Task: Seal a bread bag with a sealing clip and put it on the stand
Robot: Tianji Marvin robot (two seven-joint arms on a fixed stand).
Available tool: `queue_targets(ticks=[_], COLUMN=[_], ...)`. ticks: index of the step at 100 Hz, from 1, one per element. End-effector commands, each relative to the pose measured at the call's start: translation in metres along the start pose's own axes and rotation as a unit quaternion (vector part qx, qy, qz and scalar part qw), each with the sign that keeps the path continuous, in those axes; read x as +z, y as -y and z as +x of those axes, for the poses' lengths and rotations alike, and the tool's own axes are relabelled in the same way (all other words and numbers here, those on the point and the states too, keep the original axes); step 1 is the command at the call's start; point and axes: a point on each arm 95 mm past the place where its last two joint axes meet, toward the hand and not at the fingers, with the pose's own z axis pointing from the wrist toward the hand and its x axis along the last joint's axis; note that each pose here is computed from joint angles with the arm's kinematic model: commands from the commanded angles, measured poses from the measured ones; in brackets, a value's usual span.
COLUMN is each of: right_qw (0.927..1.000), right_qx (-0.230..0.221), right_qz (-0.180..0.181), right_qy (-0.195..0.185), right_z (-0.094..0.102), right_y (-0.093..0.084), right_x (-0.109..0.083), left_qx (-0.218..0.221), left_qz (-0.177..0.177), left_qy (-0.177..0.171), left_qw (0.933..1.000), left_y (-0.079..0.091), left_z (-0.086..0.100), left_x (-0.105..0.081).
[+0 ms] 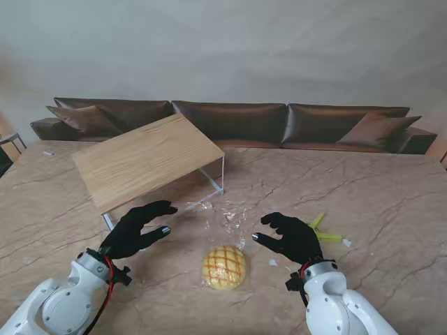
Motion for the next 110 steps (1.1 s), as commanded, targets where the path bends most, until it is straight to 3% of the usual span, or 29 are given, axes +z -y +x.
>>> queue_targets(ticks=[1,35,53,110], right_qw=[0.9999,0.9968,0.9929,0.981], right_qx=[0.01,0.012,0.017,0.027], right_qz=[0.002,0.055,0.093,0.155], right_qy=[-0.002,0.058,0.071,0.113], right_z=[0.006,-0.002,-0.003,0.001], right_y=[-0.005,-0.007,-0.005,0.026], right_x=[0.006,0.028,0.039,0.078], left_qx=[-0.004,-0.01,-0.015,-0.016], left_qz=[-0.002,-0.002,-0.002,0.0], left_qy=[-0.002,-0.014,-0.014,-0.002], left_qw=[1.0,0.9998,0.9998,0.9999], left_y=[-0.002,-0.003,-0.008,-0.006], left_z=[-0.001,-0.005,-0.007,-0.022], left_x=[0.0,0.012,0.012,0.005])
